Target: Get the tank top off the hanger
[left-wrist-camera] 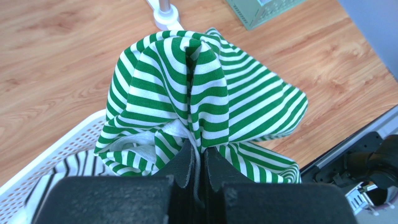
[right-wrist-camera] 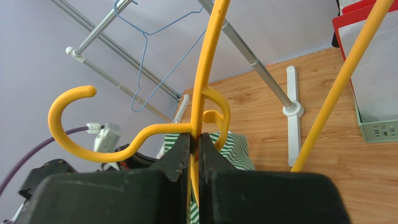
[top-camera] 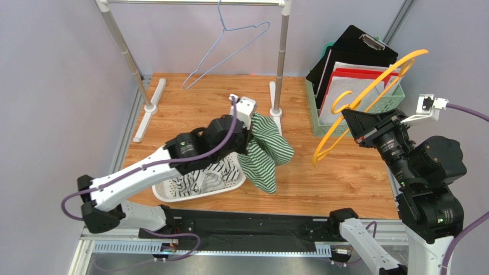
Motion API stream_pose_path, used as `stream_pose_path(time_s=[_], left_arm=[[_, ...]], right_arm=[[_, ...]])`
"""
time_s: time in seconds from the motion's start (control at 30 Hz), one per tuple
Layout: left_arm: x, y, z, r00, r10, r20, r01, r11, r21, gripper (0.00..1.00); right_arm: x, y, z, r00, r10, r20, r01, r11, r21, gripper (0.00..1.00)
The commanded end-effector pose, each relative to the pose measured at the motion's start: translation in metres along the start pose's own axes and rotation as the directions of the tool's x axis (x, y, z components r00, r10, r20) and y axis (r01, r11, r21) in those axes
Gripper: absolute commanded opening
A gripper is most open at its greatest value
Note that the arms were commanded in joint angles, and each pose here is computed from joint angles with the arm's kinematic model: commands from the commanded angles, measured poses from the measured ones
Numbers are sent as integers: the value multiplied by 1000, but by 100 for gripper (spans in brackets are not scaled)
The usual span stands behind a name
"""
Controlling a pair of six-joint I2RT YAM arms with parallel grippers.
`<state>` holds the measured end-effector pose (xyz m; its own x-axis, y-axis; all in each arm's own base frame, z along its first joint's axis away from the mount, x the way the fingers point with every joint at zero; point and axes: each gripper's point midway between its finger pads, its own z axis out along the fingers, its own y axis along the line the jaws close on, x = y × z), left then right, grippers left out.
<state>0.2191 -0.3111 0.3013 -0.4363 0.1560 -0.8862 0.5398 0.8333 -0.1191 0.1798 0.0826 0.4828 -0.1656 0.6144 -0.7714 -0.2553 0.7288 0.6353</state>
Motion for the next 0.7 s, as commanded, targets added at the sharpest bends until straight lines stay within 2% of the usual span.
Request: stream_pose_path(time_s=[0.0, 0.13, 0.27, 0.5, 0.6, 0.67], left_arm=[[-19, 30, -45, 996, -15, 85, 19, 999, -46, 0], [-19, 64, -78, 988, -73, 135, 85, 993, -85, 0], [-4, 89, -92, 978, -146, 149, 164, 980, -115, 0], [44, 108, -77, 963, -265, 47, 269, 950, -157, 0], [63, 129, -68, 927, -375, 13, 365, 893, -264, 0], [72, 142, -63, 901, -434, 29, 418, 847, -329, 0]], right_arm=[[-10, 15, -2, 999, 5, 36, -2, 998, -68, 0], [-9, 17, -1, 999, 16, 31, -13, 997, -79, 0], [-7, 18, 2, 999, 25, 25, -23, 996, -89, 0], [-2, 18, 5, 999, 34, 8, -34, 995, -97, 0], [-2, 18, 6, 999, 36, 9, -35, 994, -100, 0], [-2, 18, 5, 999, 34, 10, -33, 995, -99, 0]])
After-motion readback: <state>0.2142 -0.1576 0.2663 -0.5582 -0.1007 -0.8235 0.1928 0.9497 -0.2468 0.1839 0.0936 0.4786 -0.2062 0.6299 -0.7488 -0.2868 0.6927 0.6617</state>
